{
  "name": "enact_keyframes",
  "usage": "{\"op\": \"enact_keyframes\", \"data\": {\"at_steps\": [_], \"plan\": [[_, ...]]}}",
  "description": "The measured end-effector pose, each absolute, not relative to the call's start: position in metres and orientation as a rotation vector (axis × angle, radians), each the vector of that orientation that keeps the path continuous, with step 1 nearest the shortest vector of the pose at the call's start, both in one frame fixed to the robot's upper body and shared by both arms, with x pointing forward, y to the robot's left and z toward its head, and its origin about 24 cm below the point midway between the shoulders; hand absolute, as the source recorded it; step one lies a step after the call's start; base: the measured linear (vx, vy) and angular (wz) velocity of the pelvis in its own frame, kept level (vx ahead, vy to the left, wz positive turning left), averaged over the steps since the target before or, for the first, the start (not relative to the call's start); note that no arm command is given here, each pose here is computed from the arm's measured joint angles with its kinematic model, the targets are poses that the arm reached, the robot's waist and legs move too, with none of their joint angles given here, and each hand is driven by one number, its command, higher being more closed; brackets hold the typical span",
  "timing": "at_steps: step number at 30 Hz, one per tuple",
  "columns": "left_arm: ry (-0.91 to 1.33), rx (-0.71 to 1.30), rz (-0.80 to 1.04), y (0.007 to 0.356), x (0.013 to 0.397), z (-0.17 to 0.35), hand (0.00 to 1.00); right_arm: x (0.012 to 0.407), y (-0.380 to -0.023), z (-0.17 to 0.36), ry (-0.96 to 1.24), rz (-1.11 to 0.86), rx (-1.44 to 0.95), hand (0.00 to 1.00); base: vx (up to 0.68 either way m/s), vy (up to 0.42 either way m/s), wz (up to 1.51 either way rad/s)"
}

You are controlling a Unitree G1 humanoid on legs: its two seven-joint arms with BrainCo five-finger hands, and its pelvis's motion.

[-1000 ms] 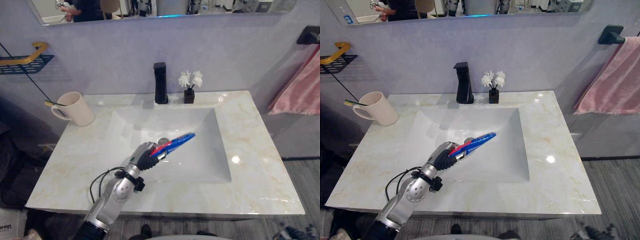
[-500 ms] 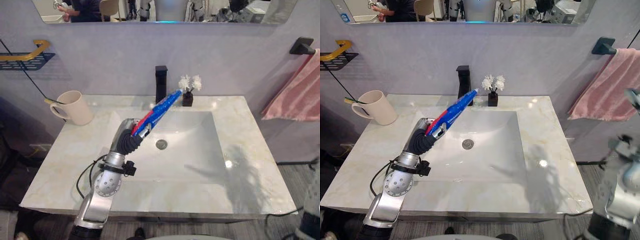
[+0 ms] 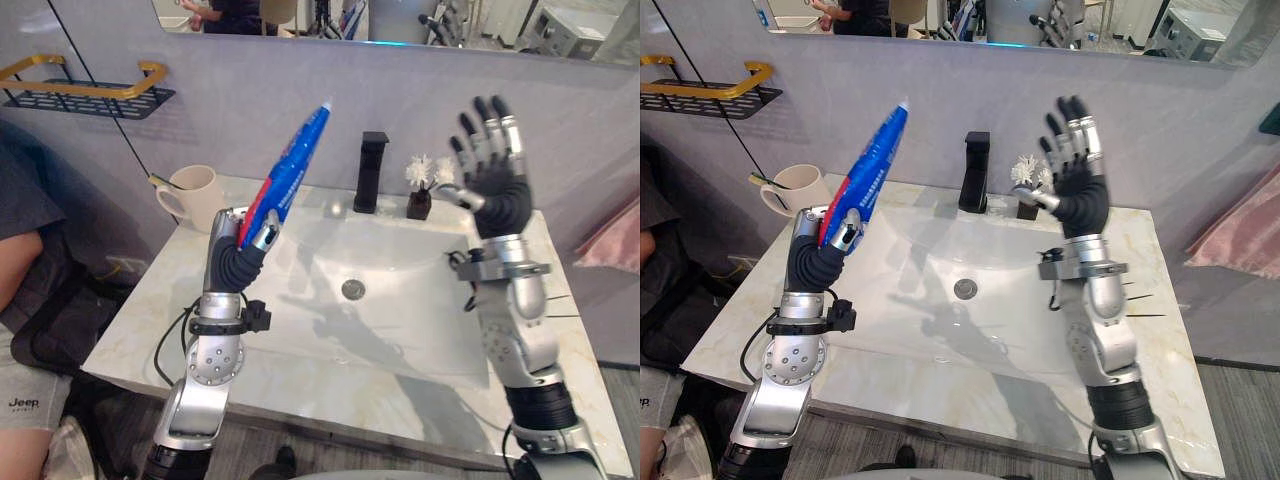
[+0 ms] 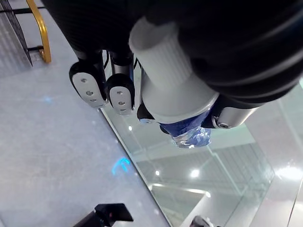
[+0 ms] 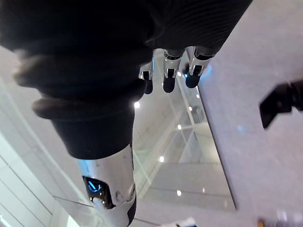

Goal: Organize washtable

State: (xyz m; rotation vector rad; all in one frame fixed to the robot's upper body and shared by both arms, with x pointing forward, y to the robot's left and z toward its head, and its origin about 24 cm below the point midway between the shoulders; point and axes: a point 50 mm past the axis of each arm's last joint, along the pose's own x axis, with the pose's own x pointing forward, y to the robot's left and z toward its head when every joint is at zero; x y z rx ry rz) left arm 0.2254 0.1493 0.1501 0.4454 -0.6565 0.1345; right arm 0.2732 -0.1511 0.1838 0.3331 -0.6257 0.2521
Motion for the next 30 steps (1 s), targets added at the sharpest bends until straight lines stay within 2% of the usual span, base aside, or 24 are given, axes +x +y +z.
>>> {"op": "enact_keyframes", "data": {"at_steps": [5, 15, 20, 21, 30], "plan": [[-0.65, 0.434, 0.121, 0.142, 0.225, 0.148, 1.0, 0.279, -0.117, 0.16, -0.471, 0.369, 0.448, 0.0, -0.04, -0.007, 0.05], [-0.603, 0.413, -0.005, 0.117, 0.226, 0.135, 1.0, 0.277, -0.064, 0.159, -0.36, 0.619, 0.61, 0.0, -0.05, -0.011, 0.07], [-0.564, 0.416, -0.033, 0.111, 0.229, 0.125, 1.0, 0.284, -0.057, 0.151, -0.291, 0.623, 0.671, 0.0, -0.02, -0.007, 0.03], [-0.553, 0.416, -0.045, 0.109, 0.23, 0.122, 1.0, 0.284, -0.056, 0.15, -0.279, 0.624, 0.688, 1.0, 0.0, 0.0, 0.0], [-0.541, 0.404, -0.114, 0.093, 0.231, 0.115, 1.0, 0.294, -0.053, 0.159, -0.264, 0.628, 0.739, 1.0, 0.0, -0.002, 0.0]]}}
